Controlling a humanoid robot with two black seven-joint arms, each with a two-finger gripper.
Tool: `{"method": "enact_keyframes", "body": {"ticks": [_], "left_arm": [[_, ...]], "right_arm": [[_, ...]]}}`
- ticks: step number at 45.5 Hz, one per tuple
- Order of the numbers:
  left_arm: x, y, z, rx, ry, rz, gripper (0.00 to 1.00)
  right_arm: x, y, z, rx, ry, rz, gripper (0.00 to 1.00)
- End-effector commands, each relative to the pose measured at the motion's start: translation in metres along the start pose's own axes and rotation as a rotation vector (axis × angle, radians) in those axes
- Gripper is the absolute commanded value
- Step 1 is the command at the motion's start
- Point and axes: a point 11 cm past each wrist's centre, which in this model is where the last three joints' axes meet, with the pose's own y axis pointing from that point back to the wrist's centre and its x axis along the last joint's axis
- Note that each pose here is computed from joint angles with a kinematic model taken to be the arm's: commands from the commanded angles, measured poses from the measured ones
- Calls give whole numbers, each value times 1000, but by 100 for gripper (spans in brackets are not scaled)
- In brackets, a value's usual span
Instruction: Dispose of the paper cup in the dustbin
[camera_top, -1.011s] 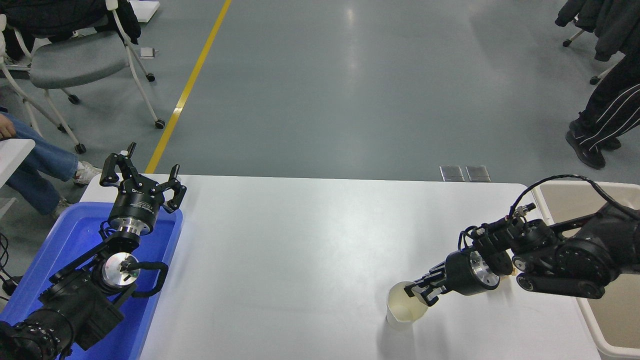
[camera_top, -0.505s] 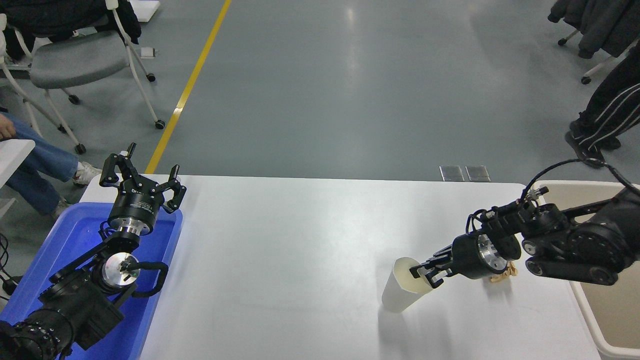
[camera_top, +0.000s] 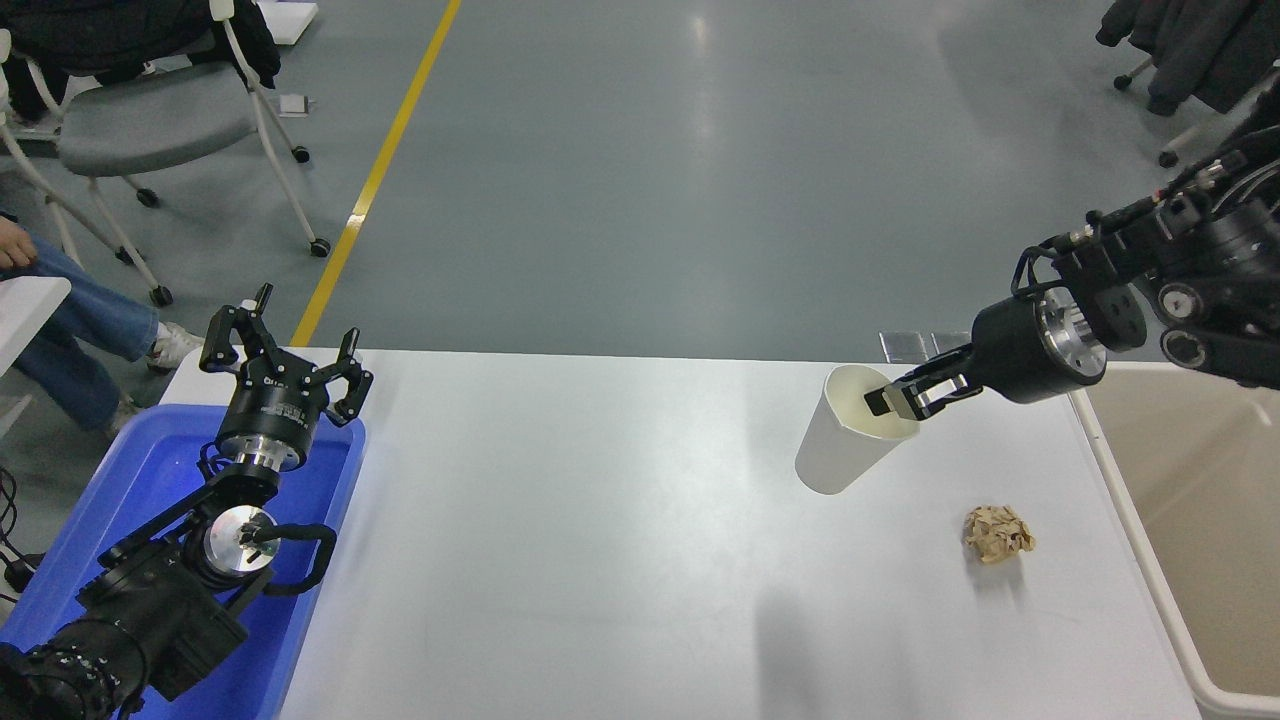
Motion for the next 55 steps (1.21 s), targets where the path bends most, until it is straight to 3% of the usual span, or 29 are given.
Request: {"method": "enact_keyframes", "body": {"ticks": [1, 36, 45, 55], "left_arm": [[0, 0, 0, 0, 0, 0, 100], [0, 0, 0, 0, 0, 0, 100], [0, 0, 0, 0, 0, 0, 100], [0, 0, 0, 0, 0, 0, 100]], "right_arm": [[35, 30, -19, -5, 38, 13, 0], [36, 33, -7, -14, -14, 72, 0], [20, 61, 38, -106, -119, 132, 0], [-26, 130, 112, -279, -314, 305, 0]]}}
